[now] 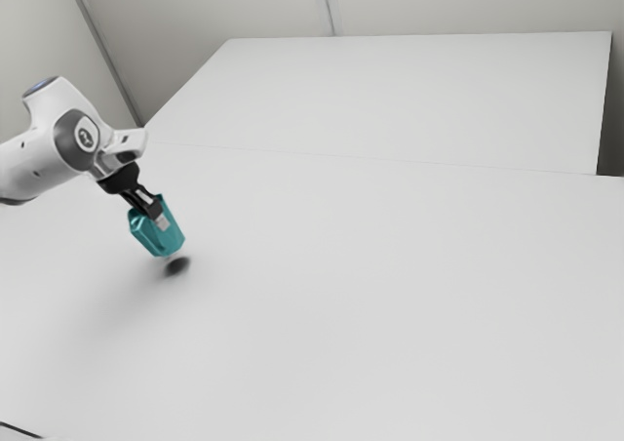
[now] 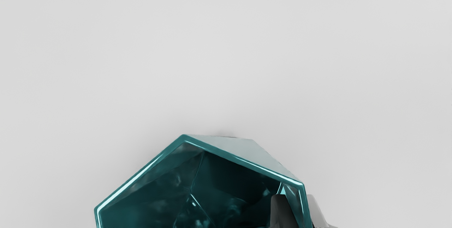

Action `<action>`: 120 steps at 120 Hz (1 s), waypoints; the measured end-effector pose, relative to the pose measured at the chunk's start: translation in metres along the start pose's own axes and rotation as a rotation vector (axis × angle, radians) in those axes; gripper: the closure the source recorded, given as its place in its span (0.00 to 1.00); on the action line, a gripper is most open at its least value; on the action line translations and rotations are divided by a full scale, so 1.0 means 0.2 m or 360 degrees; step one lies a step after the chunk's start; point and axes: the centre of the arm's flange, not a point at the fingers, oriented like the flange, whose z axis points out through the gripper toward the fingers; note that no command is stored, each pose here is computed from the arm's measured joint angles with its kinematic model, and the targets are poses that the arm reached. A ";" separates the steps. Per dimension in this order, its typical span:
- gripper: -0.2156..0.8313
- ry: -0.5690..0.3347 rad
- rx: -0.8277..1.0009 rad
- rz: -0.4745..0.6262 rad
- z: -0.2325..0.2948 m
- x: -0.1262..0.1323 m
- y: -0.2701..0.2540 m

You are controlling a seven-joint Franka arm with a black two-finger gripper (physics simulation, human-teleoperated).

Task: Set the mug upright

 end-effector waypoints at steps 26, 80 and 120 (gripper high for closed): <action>0.96 -0.0011 -0.0004 0.0012 0.00 0.11 0.17; 0.96 -0.0083 -0.0067 -0.0126 0.15 0.11 0.25; 0.91 -0.0111 -0.0114 -0.0207 0.24 0.12 0.24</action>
